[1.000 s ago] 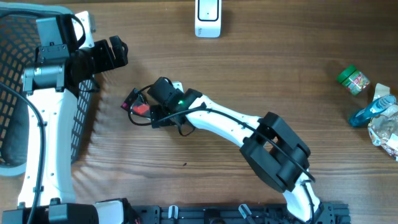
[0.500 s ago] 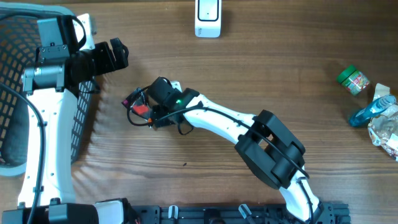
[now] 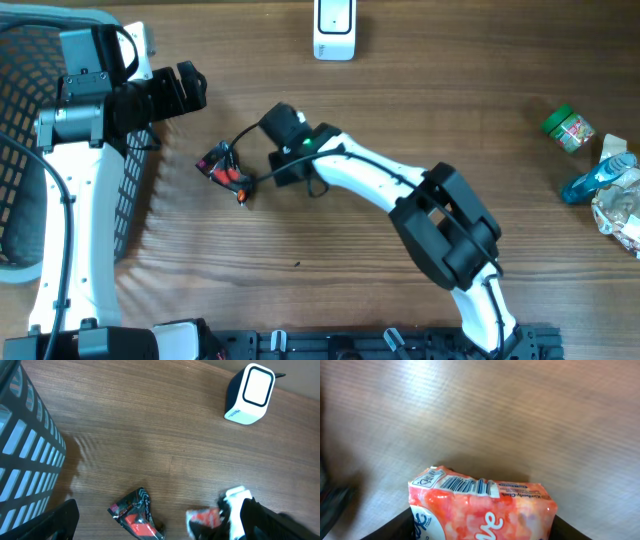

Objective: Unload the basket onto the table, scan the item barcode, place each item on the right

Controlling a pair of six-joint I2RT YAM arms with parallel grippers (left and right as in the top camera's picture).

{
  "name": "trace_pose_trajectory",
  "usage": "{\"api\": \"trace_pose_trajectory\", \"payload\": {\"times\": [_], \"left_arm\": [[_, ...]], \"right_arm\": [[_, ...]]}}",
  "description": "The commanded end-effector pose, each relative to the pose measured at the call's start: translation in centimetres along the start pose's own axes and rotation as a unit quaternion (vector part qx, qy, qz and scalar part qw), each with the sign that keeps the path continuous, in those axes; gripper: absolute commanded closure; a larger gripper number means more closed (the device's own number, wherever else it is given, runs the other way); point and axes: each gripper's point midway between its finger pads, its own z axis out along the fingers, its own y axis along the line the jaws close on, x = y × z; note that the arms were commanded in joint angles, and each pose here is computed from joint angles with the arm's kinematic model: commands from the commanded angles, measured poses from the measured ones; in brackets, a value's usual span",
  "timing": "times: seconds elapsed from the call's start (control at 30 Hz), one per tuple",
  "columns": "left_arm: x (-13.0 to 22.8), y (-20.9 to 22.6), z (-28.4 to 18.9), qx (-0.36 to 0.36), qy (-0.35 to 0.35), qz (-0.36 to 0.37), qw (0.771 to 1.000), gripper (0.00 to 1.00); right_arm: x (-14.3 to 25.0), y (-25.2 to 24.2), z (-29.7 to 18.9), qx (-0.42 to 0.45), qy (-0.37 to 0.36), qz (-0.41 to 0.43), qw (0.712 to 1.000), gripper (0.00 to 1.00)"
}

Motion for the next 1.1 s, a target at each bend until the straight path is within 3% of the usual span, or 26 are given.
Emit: {"api": "trace_pose_trajectory", "payload": {"times": [0.0, 0.13, 0.3, 0.43, 0.57, 0.77, 0.87, 1.07], "left_arm": [[-0.5, -0.3, -0.8, -0.001, -0.013, 0.016, 1.000, 0.00], [-0.5, -0.3, -0.8, -0.001, -0.013, 0.016, 1.000, 0.00], [-0.5, -0.3, -0.8, -0.001, -0.013, 0.016, 1.000, 0.00], [-0.5, -0.3, -0.8, -0.001, -0.013, 0.016, 1.000, 0.00], [-0.5, -0.3, -0.8, -0.001, -0.013, 0.016, 1.000, 0.00], [-0.5, -0.3, -0.8, -0.001, -0.013, 0.016, 1.000, 0.00], [-0.5, -0.3, -0.8, -0.001, -0.013, 0.016, 1.000, 0.00], [-0.5, -0.3, -0.8, -0.001, -0.013, 0.016, 1.000, 0.00]], "right_arm": [[-3.6, -3.7, -2.5, 0.031, -0.062, -0.012, 0.998, 0.34], [-9.6, -4.5, -8.1, 0.007, -0.176, -0.001, 0.984, 0.34], [-15.1, -3.7, -17.6, -0.015, -0.322, -0.046, 0.945, 0.34], [-17.4, -3.1, -23.6, -0.018, -0.405, -0.073, 0.911, 0.33], [-19.2, -2.6, -27.1, -0.011, -0.469, -0.105, 0.877, 0.25], [-20.0, -2.1, -31.0, -0.007, -0.518, -0.123, 0.847, 0.24], [-19.5, -2.2, -30.8, -0.008, -0.507, -0.123, 0.853, 0.24], [-14.9, -2.6, -24.3, -0.057, -0.360, -0.034, 0.931, 0.11]]}}
